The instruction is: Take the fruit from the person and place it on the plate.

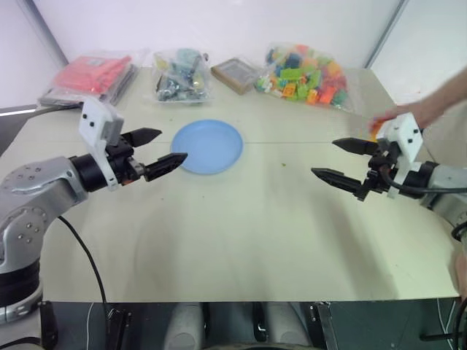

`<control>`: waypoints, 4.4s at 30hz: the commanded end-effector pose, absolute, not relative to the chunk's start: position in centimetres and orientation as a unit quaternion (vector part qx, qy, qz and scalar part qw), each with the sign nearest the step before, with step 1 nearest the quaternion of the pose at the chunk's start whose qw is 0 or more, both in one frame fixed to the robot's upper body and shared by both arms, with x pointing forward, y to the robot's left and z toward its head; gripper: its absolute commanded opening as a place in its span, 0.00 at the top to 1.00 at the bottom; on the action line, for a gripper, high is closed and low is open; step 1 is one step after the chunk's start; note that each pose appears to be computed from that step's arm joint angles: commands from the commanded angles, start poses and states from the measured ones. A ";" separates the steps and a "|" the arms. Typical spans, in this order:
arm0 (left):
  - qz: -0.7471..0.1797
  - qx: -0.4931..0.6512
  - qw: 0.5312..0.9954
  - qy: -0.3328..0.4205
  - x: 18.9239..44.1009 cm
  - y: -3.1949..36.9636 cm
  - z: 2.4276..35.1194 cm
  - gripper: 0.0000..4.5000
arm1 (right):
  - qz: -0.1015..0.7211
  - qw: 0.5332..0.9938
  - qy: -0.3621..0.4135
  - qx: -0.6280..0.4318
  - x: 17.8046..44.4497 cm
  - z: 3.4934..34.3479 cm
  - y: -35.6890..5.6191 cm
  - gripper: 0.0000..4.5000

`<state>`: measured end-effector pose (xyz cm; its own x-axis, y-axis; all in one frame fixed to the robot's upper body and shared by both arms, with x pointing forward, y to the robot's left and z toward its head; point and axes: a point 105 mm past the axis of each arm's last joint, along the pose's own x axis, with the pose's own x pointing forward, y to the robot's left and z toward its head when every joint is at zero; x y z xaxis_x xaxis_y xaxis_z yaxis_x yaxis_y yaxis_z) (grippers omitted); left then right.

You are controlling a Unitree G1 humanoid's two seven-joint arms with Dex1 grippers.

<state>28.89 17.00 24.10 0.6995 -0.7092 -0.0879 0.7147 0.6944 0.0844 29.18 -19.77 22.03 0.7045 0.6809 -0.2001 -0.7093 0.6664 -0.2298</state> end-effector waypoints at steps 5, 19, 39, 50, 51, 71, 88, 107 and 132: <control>-0.383 0.060 0.922 -0.004 28.8 17.0 25.6 0.00 | 0.379 0.912 0.022 -0.158 29.2 23.3 -19.8 0.01; -0.384 0.066 0.921 0.005 28.5 17.0 25.0 0.00 | 0.380 0.910 0.028 -0.163 29.2 23.2 -19.9 0.01; -0.389 0.066 0.919 0.001 28.8 16.7 25.0 0.00 | 0.376 0.911 0.029 -0.167 29.1 23.4 -20.1 0.01; -0.393 0.071 0.917 0.001 28.9 16.6 24.9 0.00 | 0.373 0.912 0.029 -0.166 29.1 23.4 -20.1 0.01; -0.393 0.070 0.917 0.000 28.9 16.6 24.9 0.00 | 0.373 0.913 0.028 -0.165 29.1 23.5 -20.0 0.01; -0.342 0.149 0.923 -0.095 31.2 15.8 26.8 0.00 | 0.301 0.908 -0.027 0.292 34.4 28.8 -13.2 0.01; -0.348 0.161 0.919 -0.097 31.1 15.4 26.6 0.00 | 0.332 0.860 -0.012 0.387 34.9 31.1 -10.3 0.01; -0.348 0.155 0.919 -0.101 30.7 15.0 26.7 0.00 | 0.355 0.860 -0.027 0.367 36.6 32.3 -8.7 0.01; -0.330 0.151 0.926 -0.100 30.6 15.6 26.8 0.00 | 0.365 0.876 -0.028 0.313 37.2 31.5 -7.5 0.35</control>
<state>31.07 15.19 25.65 0.7558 -0.6533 0.0436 0.6084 0.7254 0.3221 38.04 -8.11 30.75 0.7573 0.5955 0.2680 -0.6128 0.5062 0.6068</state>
